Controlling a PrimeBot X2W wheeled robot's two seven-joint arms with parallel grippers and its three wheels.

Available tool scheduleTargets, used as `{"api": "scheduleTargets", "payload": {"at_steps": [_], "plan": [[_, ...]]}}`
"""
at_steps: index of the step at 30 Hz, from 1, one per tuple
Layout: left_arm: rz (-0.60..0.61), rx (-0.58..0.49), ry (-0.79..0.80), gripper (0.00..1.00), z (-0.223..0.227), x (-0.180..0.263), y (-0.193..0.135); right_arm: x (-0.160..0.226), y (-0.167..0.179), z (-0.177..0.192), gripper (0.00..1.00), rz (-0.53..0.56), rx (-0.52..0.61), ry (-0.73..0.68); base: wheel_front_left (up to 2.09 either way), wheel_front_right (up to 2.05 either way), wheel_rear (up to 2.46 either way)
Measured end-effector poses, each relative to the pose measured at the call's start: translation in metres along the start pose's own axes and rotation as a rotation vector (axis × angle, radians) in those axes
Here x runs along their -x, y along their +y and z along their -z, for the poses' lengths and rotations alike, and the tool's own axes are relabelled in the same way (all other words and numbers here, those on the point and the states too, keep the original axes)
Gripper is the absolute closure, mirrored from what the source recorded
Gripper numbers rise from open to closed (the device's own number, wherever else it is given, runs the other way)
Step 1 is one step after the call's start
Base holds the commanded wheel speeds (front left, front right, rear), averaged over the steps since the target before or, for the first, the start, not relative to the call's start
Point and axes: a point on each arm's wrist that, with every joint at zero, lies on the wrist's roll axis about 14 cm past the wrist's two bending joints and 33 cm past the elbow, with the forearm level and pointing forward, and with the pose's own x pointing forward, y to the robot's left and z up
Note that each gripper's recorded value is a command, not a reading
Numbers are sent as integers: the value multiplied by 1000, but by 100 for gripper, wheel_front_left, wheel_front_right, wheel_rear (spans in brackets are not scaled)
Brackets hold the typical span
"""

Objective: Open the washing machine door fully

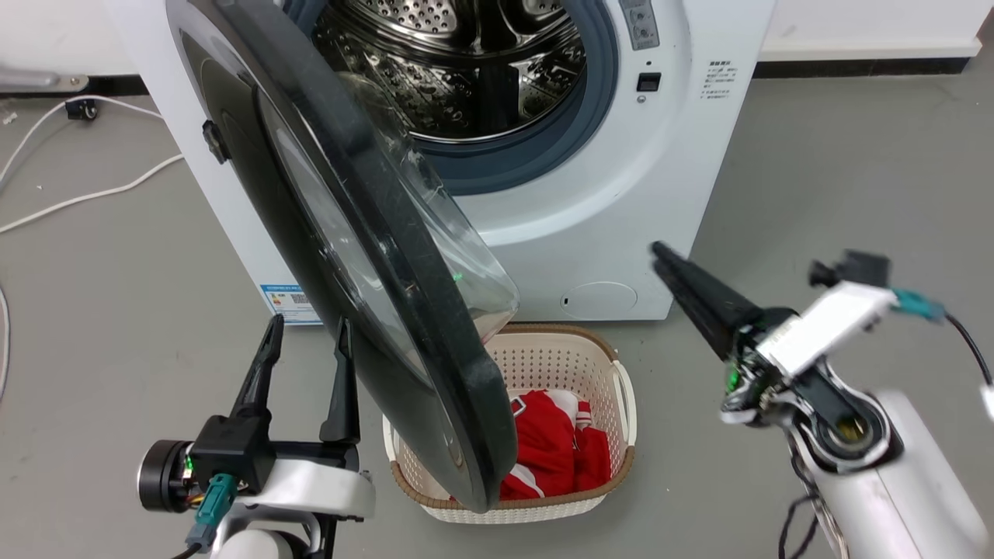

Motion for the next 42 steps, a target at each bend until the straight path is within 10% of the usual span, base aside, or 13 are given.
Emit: {"api": "scheduleTargets", "payload": {"at_steps": [11,18,31,42], "plan": [[0,2,-5,0,-5,11,-1,77,-39,-53,0,134,87,-524,0,0,0],[-8,-1,-13,0,-8,13,1,111,-36,-78,0,207,416,-697,0,0,0],[-24,-22,-23,0,-11,12,8,115,40,-75,0,212,1289,-693,0,0,0],[-20,-31,-28,0,-13,12,8,112,-8,-44,0,311,1338,-510,0,0,0]]}}
